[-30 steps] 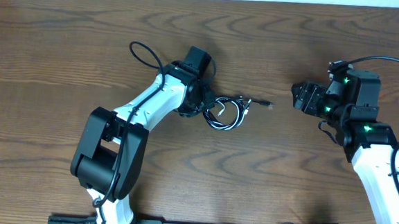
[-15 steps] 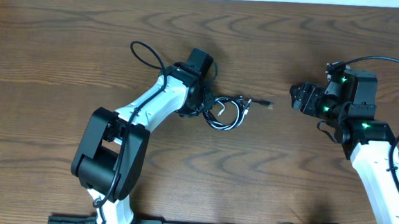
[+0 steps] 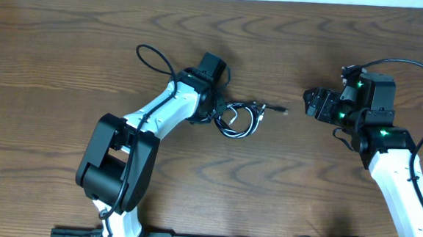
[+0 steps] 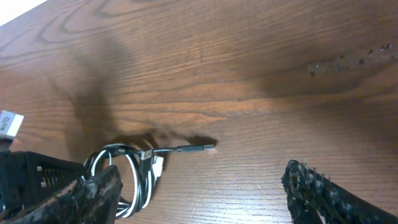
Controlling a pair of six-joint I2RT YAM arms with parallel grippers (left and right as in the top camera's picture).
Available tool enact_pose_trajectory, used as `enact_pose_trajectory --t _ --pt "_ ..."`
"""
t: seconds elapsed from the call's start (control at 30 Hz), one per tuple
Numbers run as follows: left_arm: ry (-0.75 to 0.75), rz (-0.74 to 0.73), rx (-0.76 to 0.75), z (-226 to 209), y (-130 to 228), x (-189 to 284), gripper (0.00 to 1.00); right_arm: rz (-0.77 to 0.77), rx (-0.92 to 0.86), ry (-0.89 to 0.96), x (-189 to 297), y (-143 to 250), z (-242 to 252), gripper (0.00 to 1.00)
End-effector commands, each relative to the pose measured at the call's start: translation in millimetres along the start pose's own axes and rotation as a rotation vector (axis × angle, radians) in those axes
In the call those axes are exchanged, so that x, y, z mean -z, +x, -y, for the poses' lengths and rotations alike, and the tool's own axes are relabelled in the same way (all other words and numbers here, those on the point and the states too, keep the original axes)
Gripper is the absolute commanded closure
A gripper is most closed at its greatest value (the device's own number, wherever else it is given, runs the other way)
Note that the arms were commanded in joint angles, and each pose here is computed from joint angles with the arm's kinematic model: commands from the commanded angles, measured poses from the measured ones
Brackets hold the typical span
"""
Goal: Untangle cables
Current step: 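Move the left gripper down onto the black-white cable bundle and grasp it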
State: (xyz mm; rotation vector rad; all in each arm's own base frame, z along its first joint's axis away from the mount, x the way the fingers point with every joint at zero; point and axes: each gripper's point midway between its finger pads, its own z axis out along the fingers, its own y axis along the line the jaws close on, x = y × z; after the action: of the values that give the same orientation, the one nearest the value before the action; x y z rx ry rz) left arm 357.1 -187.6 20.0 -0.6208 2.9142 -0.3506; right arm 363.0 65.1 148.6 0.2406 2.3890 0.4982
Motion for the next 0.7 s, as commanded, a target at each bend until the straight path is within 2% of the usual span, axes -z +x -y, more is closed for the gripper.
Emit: enact_pose_trajectory --t 0.0,0.2,0.3,0.5,0.57,0.67 --pt "-0.043 -0.012 0.020 -10.5 9.1 -12.1 0.78 0.010 -0.008 -0.002 0.9 -3.9 -2.9 0.20" --pt "-0.033 -0.008 0.020 -10.3 16.0 -19.9 0.79 0.010 -0.008 -0.003 0.9 -3.9 -3.0 0.20" --pt "-0.037 0.007 0.024 -11.9 17.1 -23.5 0.92 0.010 -0.008 -0.003 0.9 -3.8 -3.0 0.20" --pt "-0.079 0.057 0.086 -21.2 13.4 -26.6 0.93 0.009 -0.012 -0.003 0.9 -3.7 -3.0 0.20" --pt "-0.051 0.071 0.046 -14.3 9.2 -25.9 0.92 0.010 -0.012 -0.003 0.9 -3.8 -3.2 0.19" --pt "0.091 0.092 -0.128 19.0 1.7 -12.5 0.93 0.009 -0.004 -0.010 0.4 -3.1 -6.5 0.19"
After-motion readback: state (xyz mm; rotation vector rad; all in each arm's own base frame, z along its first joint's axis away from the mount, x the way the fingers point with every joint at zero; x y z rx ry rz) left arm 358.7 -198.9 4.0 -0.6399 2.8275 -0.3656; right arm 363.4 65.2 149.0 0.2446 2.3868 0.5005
